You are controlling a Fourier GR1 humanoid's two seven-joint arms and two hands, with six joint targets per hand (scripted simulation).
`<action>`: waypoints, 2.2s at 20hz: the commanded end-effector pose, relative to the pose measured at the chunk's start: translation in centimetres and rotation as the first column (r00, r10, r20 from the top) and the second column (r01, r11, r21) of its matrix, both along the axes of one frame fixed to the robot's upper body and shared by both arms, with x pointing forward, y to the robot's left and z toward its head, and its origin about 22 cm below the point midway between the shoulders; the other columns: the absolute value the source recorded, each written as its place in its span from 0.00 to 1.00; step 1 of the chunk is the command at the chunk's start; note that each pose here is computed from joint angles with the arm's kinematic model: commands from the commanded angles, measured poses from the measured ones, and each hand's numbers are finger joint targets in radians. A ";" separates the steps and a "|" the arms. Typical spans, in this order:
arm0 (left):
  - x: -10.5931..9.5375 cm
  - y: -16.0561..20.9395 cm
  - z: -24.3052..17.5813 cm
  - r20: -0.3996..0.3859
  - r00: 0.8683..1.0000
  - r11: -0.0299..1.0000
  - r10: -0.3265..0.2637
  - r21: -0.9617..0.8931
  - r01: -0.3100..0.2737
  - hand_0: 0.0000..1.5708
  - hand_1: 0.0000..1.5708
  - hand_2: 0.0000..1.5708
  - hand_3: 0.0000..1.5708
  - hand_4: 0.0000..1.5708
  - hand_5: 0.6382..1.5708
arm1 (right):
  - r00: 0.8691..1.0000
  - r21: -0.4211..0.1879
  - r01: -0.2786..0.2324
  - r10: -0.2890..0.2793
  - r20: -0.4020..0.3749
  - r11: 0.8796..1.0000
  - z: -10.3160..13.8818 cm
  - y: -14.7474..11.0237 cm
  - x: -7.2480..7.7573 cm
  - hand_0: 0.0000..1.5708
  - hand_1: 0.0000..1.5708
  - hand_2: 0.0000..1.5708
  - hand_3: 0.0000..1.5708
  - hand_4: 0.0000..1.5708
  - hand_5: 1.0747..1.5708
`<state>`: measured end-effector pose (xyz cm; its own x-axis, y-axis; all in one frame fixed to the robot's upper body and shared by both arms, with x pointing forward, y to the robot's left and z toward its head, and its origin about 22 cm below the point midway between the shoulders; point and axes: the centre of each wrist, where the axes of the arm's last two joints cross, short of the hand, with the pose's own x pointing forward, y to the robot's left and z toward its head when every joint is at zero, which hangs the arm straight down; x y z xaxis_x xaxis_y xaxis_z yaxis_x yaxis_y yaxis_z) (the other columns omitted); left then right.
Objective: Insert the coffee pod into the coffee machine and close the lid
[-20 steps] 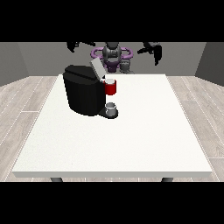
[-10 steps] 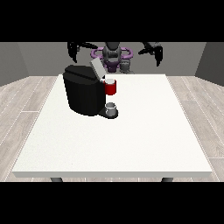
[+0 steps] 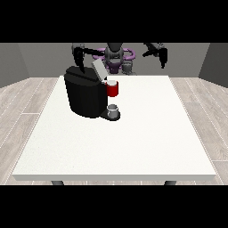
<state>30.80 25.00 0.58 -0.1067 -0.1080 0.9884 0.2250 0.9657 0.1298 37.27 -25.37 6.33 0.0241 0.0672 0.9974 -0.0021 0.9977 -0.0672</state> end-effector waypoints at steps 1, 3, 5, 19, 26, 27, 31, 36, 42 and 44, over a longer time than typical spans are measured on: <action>-0.3 0.4 0.9 0.031 0.999 1.000 0.022 -0.013 -0.022 0.00 0.00 0.00 0.00 0.24 1.00 | 0.998 -0.021 -0.054 0.055 0.031 0.998 1.0 2.3 1.0 0.00 0.00 0.00 0.00 0.00 1.00; -1.7 -1.2 0.3 -0.025 0.999 0.999 0.047 0.025 -0.046 0.00 0.00 0.00 0.00 0.23 1.00 | 0.997 -0.012 -0.068 0.067 -0.027 0.998 -0.2 2.0 0.5 0.00 0.00 0.00 0.00 0.00 1.00; -1.9 0.6 1.4 0.009 0.999 0.999 0.038 0.016 -0.038 0.00 0.00 0.00 0.00 0.20 1.00 | 0.997 -0.023 -0.081 0.081 -0.004 0.996 0.6 0.9 1.1 0.00 0.00 0.00 0.00 0.00 1.00; -1.1 -0.7 2.0 0.071 0.995 0.996 0.073 0.040 -0.076 0.00 0.00 0.00 0.00 0.23 1.00 | 0.975 -0.124 -0.154 0.171 0.144 0.980 4.1 4.7 3.6 0.00 0.00 0.00 0.00 0.14 1.00; -0.7 -0.8 1.9 0.068 0.996 0.998 0.057 0.035 -0.060 0.00 0.00 0.00 0.00 0.23 1.00 | 0.967 -0.194 -0.182 0.211 0.142 0.964 7.1 7.8 4.1 0.00 0.00 0.00 0.00 0.00 1.00; -0.4 0.3 3.3 0.116 0.993 0.998 0.020 0.059 -0.027 0.00 0.00 0.00 0.00 0.24 1.00 | 0.963 -0.198 -0.154 0.192 0.188 0.968 8.4 5.7 4.8 0.00 0.00 0.00 0.00 0.00 1.00; 0.8 -0.4 3.7 0.110 0.994 0.998 0.025 0.059 -0.032 0.00 0.00 0.00 0.00 0.21 1.00 | 0.953 -0.217 -0.185 0.229 0.199 0.958 9.8 9.9 4.6 0.00 0.00 0.00 0.00 0.00 1.00; 0.7 -1.2 3.3 0.118 0.992 0.998 -0.040 0.048 0.034 0.00 0.00 0.00 0.00 0.26 1.00 | 0.945 -0.290 -0.134 0.210 0.250 0.948 13.2 10.6 4.7 0.00 0.00 0.00 0.00 0.05 1.00; 0.9 -1.6 4.0 0.149 0.987 0.997 -0.062 0.053 0.054 0.00 0.00 0.00 0.00 0.27 1.00 | 0.946 -0.324 -0.064 0.161 0.282 0.944 15.4 8.3 4.7 0.00 0.00 0.00 0.00 0.15 1.00; 1.4 -2.5 4.5 0.171 0.981 0.995 -0.095 0.049 0.087 0.00 0.00 0.00 0.00 0.27 1.00 | 0.948 -0.326 -0.074 0.167 0.269 0.943 16.5 9.2 4.4 0.00 0.00 0.00 0.00 0.06 1.00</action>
